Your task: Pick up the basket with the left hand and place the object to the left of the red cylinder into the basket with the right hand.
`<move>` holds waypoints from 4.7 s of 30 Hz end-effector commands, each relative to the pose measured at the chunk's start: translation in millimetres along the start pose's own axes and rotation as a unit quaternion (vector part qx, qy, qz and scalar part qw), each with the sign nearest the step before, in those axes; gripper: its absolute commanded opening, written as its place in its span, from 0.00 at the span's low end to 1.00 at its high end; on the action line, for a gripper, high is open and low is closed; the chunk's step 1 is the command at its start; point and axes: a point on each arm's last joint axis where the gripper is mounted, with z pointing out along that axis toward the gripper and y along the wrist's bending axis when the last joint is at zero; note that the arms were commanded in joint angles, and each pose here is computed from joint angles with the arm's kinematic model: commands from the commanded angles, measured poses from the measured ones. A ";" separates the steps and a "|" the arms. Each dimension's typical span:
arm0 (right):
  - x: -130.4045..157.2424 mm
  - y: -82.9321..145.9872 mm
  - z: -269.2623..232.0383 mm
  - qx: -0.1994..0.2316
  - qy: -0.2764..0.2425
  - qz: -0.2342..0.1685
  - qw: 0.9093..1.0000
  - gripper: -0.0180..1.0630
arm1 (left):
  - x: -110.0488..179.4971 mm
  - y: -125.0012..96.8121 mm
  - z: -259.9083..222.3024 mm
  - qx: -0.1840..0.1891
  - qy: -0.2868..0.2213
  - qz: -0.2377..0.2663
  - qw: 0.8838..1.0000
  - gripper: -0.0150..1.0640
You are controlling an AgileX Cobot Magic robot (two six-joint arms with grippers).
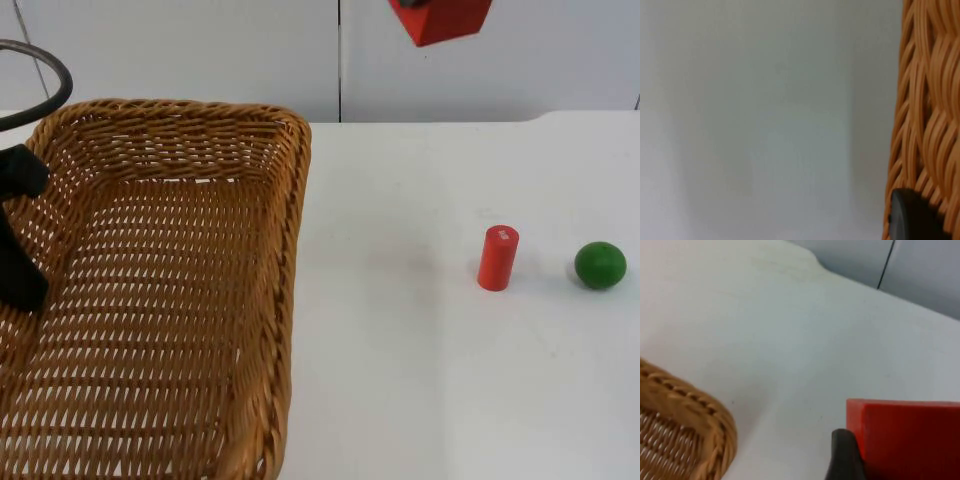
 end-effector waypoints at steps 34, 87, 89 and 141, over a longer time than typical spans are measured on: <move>36.2 127.0 66.1 -0.199 0.044 -0.175 0.963 0.29 | 1.0 -2.9 -2.8 0.013 -0.004 -0.008 1.000 0.01; 108.8 -26.3 -222.0 -0.143 -0.201 -0.118 0.962 0.77 | -11.9 -5.1 1.3 0.028 -0.022 -0.025 0.999 0.01; 108.6 -26.1 -221.3 -0.143 -0.200 -0.118 0.962 0.77 | -23.2 -8.8 8.3 0.032 -0.020 -0.021 0.999 0.01; 109.1 -26.1 -221.0 -0.143 -0.197 -0.119 0.962 0.77 | -113.4 -24.4 -41.2 -0.080 -0.148 0.040 0.985 0.79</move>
